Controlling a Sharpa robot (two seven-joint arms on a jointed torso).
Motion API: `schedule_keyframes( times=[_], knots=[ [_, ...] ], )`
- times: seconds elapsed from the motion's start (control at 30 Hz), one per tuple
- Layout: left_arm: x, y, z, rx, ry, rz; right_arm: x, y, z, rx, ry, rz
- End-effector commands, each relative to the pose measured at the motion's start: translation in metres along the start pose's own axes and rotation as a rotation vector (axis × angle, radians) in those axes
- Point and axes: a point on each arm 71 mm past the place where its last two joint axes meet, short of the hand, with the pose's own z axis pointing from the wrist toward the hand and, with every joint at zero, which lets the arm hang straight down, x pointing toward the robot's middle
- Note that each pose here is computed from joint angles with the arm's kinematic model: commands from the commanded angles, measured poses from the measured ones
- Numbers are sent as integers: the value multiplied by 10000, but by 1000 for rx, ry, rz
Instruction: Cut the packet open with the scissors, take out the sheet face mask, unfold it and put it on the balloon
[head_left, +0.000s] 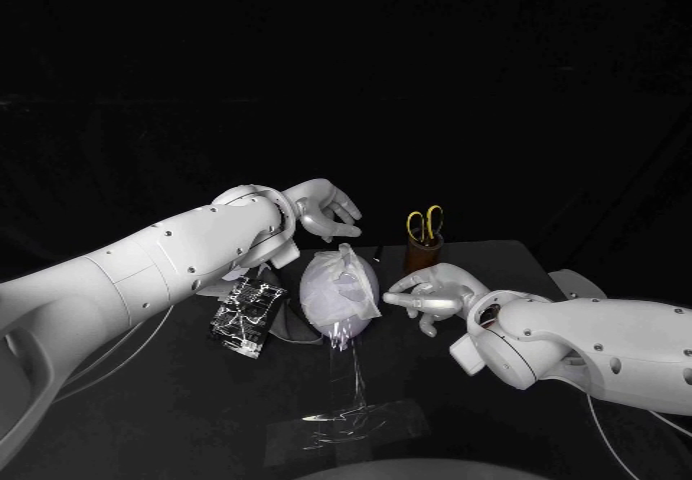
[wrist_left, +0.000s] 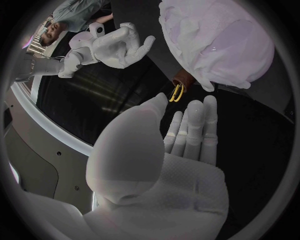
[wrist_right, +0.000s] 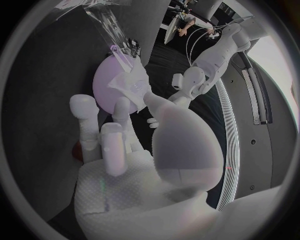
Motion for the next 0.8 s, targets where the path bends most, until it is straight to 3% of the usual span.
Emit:
schedule_keyframes(
  times=[0.03, 0.2, 0.47, 0.63, 0.8],
  knots=[
    [1, 12, -3, -13, 20, -21, -34, -33, 2, 27, -24, -13],
    [-124, 100, -87, 0, -61, -63, -142, -66, 14, 15, -74, -44],
    [-334, 284, -384, 30, -186, -176, -355, 10, 104, -132, -134, -144],
    [-430, 424, -620, 23, -228, -226, -484, 234, 255, -270, -127, -254],
    [-497, 581, -819, -12, -242, -265, -584, 560, 467, -367, -104, -370]
  ],
)
